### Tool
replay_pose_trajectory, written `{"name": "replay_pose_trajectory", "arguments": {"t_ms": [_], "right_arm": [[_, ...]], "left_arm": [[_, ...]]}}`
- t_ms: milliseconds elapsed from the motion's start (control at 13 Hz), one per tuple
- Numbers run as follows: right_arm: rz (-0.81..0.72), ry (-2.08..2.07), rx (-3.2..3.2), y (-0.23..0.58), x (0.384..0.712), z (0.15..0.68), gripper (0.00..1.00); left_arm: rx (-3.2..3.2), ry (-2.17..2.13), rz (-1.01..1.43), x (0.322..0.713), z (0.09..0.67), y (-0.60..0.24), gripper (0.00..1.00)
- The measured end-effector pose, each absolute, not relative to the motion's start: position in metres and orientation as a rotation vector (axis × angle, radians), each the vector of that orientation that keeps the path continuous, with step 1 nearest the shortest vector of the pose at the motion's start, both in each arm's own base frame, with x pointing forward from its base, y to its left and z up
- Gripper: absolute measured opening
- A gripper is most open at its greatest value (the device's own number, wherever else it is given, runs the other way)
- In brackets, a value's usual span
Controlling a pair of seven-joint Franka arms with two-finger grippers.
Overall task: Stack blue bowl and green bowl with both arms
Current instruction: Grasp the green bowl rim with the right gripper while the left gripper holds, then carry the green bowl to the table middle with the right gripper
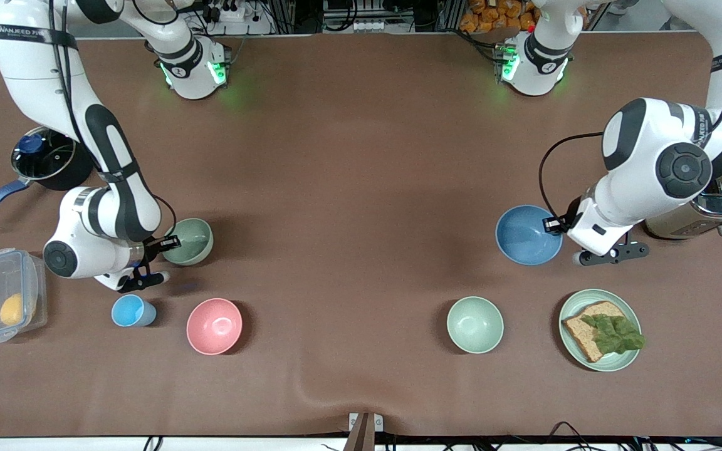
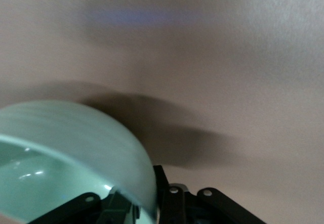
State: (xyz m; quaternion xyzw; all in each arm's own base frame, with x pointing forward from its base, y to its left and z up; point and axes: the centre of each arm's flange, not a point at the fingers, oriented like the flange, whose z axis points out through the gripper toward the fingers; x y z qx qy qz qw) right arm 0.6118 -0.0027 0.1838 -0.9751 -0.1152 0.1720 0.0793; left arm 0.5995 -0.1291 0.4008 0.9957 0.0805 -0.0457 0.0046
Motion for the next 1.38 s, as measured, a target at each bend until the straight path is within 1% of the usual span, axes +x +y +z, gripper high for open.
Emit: {"name": "replay_pose_trajectory", "arguments": {"t_ms": [154, 462, 692, 923, 1077, 1231, 1385], "right_arm": [[0.515, -0.370, -2.914, 0.008, 0.614, 0.191, 0.10], [0.527, -0.402, -2.919, 0.044, 0.616, 0.203, 0.10], [0.546, -0.334, -2.903, 0.074, 0.612, 0.216, 0.10], [0.570, -0.160, -2.898, 0.135, 0.603, 0.229, 0.10], [0.593, 0.060, -2.865, 0.191, 0.592, 0.235, 0.09], [0.564, 0.276, -2.843, 0.239, 0.585, 0.243, 0.10], [0.507, 0.429, -2.820, 0.269, 0.583, 0.247, 0.10]], "left_arm": [[3.110, 0.279, -0.135, 0.598, 0.404, -0.146, 0.05], [3.103, 0.315, -0.141, 0.595, 0.402, -0.178, 0.05], [3.100, 0.313, -0.138, 0.595, 0.402, -0.187, 0.05], [3.097, 0.330, -0.133, 0.595, 0.404, -0.190, 0.05], [3.098, 0.330, -0.134, 0.595, 0.405, -0.190, 0.05], [3.097, 0.330, -0.133, 0.595, 0.405, -0.191, 0.05], [3.097, 0.328, -0.130, 0.596, 0.406, -0.191, 0.05]]}}
